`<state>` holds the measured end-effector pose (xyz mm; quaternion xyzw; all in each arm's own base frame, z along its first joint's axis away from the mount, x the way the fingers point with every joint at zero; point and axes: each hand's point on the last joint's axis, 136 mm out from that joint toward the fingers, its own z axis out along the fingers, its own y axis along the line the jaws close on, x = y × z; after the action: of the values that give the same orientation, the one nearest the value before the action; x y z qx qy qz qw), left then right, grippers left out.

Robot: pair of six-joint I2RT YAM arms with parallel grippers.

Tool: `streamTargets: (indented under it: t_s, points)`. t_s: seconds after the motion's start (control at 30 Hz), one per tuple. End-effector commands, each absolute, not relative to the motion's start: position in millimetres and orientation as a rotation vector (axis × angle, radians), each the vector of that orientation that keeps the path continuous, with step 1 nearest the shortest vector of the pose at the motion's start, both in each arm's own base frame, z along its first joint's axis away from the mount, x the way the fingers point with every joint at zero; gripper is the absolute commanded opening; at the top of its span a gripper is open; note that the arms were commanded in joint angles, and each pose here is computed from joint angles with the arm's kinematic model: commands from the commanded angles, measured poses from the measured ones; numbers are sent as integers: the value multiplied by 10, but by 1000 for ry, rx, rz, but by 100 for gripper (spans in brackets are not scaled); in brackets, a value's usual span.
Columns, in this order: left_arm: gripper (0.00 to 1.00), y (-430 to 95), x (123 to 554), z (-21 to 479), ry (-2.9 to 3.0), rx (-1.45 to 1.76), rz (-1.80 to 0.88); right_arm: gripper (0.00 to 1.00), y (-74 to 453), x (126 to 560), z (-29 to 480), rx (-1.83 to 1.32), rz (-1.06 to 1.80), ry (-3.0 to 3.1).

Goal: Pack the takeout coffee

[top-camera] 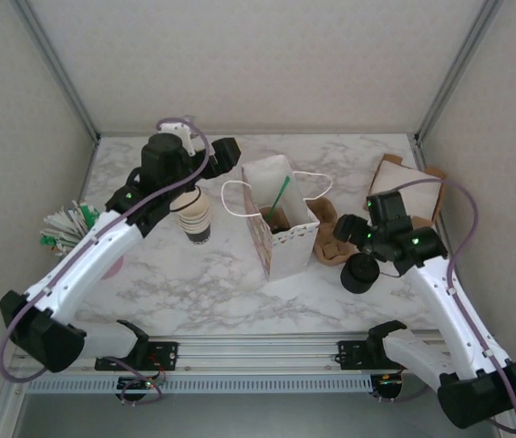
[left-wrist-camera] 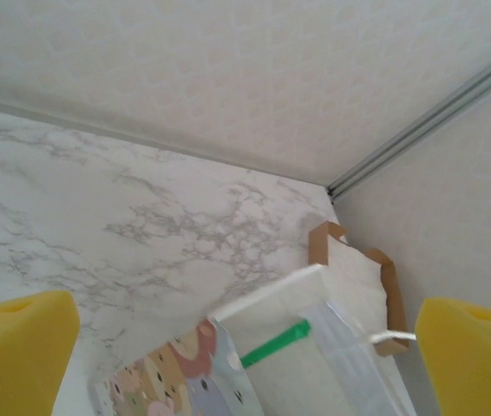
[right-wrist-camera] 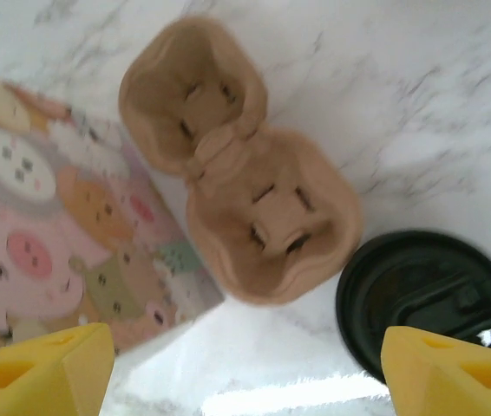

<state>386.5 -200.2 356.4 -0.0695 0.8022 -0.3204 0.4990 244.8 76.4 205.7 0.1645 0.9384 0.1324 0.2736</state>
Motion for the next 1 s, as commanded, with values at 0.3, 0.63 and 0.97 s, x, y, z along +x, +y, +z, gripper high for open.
streamTargets:
  t_s: [0.3, 0.63, 0.97]
  points:
    - [100, -2103, 4208, 3193, 2043, -93, -829, 77, 17, 3561, 2211, 679, 245, 2443]
    - [100, -1998, 4170, 2987, 2067, -106, -851, 75, -34, 4571, 1691, 707, 390, 2523]
    - [100, -1942, 4119, 2880, 2085, -107, -848, 77, 5, 4955, 1178, 689, 401, 2678]
